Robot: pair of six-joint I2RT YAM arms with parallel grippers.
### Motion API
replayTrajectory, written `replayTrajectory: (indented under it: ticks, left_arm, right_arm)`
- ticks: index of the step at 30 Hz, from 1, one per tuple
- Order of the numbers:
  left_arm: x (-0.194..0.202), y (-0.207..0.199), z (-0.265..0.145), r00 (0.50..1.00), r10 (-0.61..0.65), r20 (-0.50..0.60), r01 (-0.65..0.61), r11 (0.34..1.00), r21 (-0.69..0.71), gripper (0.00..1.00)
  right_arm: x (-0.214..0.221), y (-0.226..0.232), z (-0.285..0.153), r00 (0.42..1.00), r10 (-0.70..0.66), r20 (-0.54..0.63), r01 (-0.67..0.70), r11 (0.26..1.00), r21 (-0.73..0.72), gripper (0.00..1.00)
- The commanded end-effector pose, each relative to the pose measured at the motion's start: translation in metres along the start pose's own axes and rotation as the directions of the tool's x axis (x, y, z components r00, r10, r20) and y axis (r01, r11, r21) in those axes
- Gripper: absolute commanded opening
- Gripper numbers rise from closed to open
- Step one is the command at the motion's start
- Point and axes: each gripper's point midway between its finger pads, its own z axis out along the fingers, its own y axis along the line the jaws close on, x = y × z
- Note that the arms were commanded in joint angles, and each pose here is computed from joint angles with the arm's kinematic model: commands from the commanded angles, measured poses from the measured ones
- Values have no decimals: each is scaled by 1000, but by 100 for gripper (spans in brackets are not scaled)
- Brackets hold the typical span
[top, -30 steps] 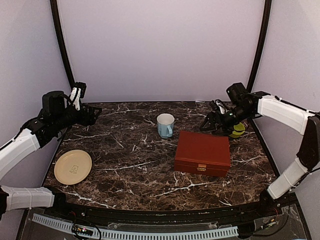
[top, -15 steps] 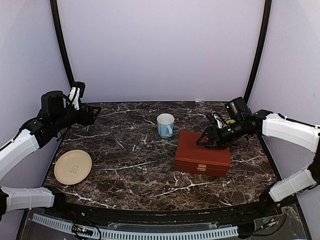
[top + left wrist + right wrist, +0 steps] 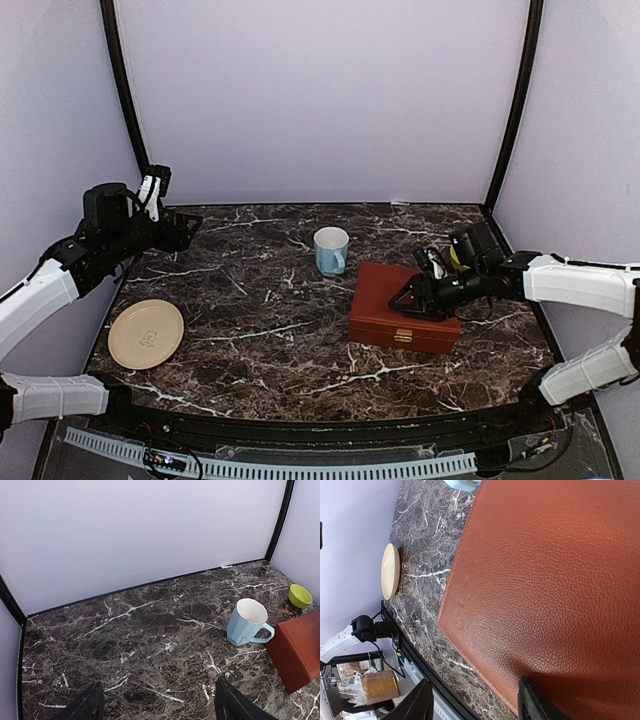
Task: Organize the mixed jewelry
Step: Close the box lid on the jewelry box.
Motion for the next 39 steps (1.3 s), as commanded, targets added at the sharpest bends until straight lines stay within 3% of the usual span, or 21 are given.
replayTrajectory:
  ticks: [1, 15, 20, 23, 28, 34, 39]
  left_arm:
    - [-7, 3, -4, 999, 12, 41, -11, 1000, -10, 78]
    - [-7, 3, -4, 998, 40, 41, -40, 999, -13, 78]
    - [-8, 4, -5, 998, 33, 44, -32, 999, -20, 78]
    - [-9, 6, -6, 999, -14, 47, 16, 999, -30, 78]
    - [-12, 7, -6, 993, -105, 47, 107, 994, -29, 80]
    - [-9, 1, 14, 987, -158, 35, 158, 987, 13, 85]
    - [18, 0, 70, 981, -191, -35, 192, 981, 33, 86]
  right_arm:
    - [5, -7, 5, 1000, 16, 12, -16, 1000, 8, 57]
    - [21, -35, 9, 998, 70, 3, -70, 994, 86, 56]
    - [8, -21, 1, 999, 21, 49, -24, 998, 61, 58]
    - [-12, 2, -12, 990, -64, 125, 61, 998, 26, 66]
    - [-47, 39, -38, 947, -213, 241, 212, 977, 28, 89]
    - [-111, 70, -56, 839, -360, 408, 339, 932, 126, 95]
    - [-184, 76, -59, 767, -372, 522, 297, 928, 226, 95]
